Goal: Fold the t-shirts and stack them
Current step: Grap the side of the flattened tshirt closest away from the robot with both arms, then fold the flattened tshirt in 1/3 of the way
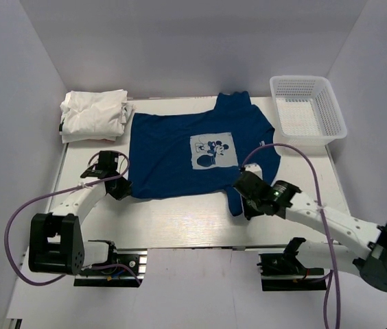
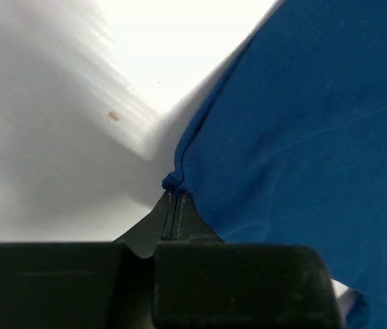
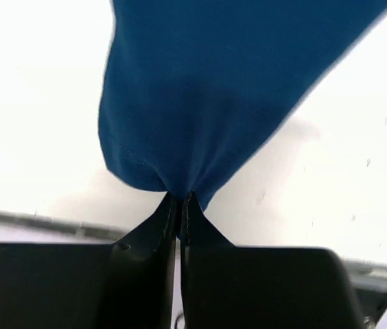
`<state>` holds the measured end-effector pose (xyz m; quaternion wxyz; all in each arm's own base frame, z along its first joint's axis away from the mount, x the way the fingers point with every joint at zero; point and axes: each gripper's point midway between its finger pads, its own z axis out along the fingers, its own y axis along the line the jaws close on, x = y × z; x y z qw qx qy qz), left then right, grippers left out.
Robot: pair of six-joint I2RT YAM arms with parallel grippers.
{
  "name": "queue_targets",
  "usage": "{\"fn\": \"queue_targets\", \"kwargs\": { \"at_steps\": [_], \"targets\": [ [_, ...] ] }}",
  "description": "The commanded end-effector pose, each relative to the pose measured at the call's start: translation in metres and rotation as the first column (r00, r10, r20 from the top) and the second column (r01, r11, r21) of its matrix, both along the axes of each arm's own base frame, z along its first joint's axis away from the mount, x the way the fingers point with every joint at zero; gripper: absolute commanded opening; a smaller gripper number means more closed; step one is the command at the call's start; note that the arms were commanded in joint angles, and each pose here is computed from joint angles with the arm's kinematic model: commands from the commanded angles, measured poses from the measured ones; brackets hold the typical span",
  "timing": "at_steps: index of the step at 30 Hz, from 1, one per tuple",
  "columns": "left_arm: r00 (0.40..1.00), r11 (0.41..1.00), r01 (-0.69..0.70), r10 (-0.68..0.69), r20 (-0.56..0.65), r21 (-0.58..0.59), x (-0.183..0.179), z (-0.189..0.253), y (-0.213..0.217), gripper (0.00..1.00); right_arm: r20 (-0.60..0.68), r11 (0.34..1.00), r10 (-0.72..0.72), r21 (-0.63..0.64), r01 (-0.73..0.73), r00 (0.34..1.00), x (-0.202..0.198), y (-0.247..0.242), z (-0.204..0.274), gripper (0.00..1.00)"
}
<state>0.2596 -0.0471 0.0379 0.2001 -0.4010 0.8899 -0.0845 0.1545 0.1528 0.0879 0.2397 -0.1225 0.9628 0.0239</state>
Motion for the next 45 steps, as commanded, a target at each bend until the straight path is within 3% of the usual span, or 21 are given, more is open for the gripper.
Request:
{"fn": "queue_targets", "kwargs": {
  "at_steps": [1, 5, 9, 15, 19, 25, 37, 45],
  "targets": [
    [0.999, 0.999, 0.002, 0.0, -0.05, 0.045, -0.024, 0.006, 0.009, 0.0, -0.13, 0.996, -0.081, -0.043, 0.076, 0.988, -0.041, -0.032, 0.001, 0.0],
    [0.994, 0.998, 0.002, 0.004, -0.108, 0.059, -0.048, 0.003, 0.013, 0.0, -0.236, 0.991, -0.132, -0.026, 0.129, 0.963, -0.077, -0.048, -0.013, 0.0],
    [0.984, 0.994, -0.028, 0.047, -0.17, 0.11, -0.071, -0.006, 0.024, 0.0, -0.258, 0.994, -0.103, 0.003, 0.108, 0.961, -0.085, -0.048, -0.01, 0.0],
    [1.0, 1.0, 0.013, -0.013, -0.024, -0.007, -0.039, 0.016, 0.001, 0.0, -0.21, 1.0, -0.019, -0.028, 0.014, 0.978, -0.068, -0.041, -0.009, 0.0],
    [0.995, 0.999, 0.04, -0.037, 0.092, -0.022, 0.0, 0.051, -0.005, 0.0, -0.03, 1.0, 0.002, -0.003, -0.002, 1.0, -0.016, -0.013, 0.03, 0.0],
    [0.99, 0.996, 0.088, -0.084, 0.11, -0.034, 0.053, 0.065, -0.015, 0.0, 0.159, 0.995, -0.041, -0.081, 0.054, 0.986, 0.055, -0.002, 0.07, 0.0],
    [0.995, 0.999, 0.053, -0.052, 0.081, -0.009, 0.145, 0.053, -0.013, 0.0, 0.255, 0.992, -0.046, -0.1, 0.074, 0.966, 0.181, -0.004, 0.077, 0.0],
    [0.997, 0.999, -0.037, 0.035, 0.071, 0.025, 0.161, 0.047, 0.007, 0.0, 0.245, 0.994, -0.06, -0.071, 0.079, 0.968, 0.242, -0.016, 0.065, 0.0]
  ]
}}
